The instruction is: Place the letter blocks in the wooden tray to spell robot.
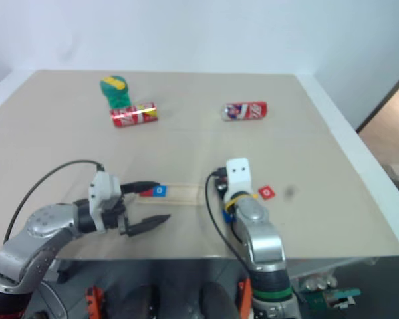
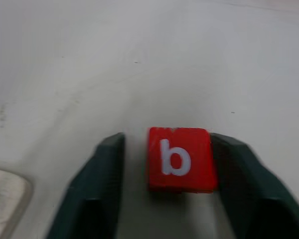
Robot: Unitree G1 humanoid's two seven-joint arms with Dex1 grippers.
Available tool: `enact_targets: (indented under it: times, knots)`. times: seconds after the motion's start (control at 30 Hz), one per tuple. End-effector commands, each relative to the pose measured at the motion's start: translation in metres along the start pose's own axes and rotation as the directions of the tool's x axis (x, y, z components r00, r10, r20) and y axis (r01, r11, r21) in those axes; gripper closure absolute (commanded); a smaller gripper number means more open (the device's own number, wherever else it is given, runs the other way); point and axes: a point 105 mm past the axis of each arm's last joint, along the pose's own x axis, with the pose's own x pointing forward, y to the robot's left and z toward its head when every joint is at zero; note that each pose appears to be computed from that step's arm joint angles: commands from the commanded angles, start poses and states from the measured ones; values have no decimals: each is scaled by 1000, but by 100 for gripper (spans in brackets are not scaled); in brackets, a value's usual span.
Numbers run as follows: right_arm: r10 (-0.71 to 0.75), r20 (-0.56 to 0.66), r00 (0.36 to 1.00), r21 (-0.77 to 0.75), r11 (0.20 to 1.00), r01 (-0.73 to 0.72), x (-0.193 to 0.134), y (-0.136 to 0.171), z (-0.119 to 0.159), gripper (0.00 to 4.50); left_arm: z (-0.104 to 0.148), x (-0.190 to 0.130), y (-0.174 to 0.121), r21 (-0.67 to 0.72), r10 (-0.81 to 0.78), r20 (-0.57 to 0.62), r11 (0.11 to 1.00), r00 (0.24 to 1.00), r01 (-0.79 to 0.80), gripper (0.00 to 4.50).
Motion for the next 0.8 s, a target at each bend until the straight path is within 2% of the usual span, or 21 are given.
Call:
enact_targets:
  times: [0.03, 0.33, 0.4, 0.43, 0.47, 0.57, 0.63, 0.67, 0.7, 0.73, 0.8]
  knots:
    - [0, 0, 1000, -22, 1000, 0, -6, 0, 5, 328, 5, 1, -1, 27, -9, 15, 1000, 1000, 9, 0]
    - [56, -52, 997, 1, 998, -56, -27, 6, 4, 328, 3, 3, -3, 9, -11, 16, 1000, 1000, 11, 0]
    - [70, -25, 997, 3, 998, -70, -28, 9, 13, 224, 2, 3, -3, 8, -19, 15, 1000, 1000, 19, 0]
    - [72, -15, 997, 0, 997, -72, -28, 9, 17, 188, 2, 4, -4, 8, -21, 14, 1000, 1000, 21, 0]
    - [66, 4, 998, 0, 998, -66, -28, 8, 22, 170, 2, 4, -4, 9, -22, 14, 1000, 1000, 21, 0]
    - [50, 67, 996, 3, 999, -51, -31, -3, 46, 63, 2, 5, -3, 13, -22, 13, 1000, 1000, 22, 0]
    - [78, 106, 991, -9, 997, -77, -32, -11, 62, 63, 2, 5, -4, 18, -26, 14, 1000, 1000, 26, 0]
    - [112, 120, 986, -33, 993, -109, -32, -14, 69, 63, 2, 6, -4, 21, -31, 15, 999, 999, 30, 0]
    - [243, 116, 963, -109, 967, -231, -26, -20, 73, 63, 3, 9, -6, 38, -58, 19, 998, 998, 57, 0]
    - [383, 106, 918, -204, 911, -357, -24, -25, 75, 63, 4, 11, -9, 54, -90, 21, 995, 996, 88, 0]
    - [569, 4, 822, -345, 773, -533, -25, -35, 66, 63, 5, 13, -11, 74, -126, 23, 990, 992, 124, 0]
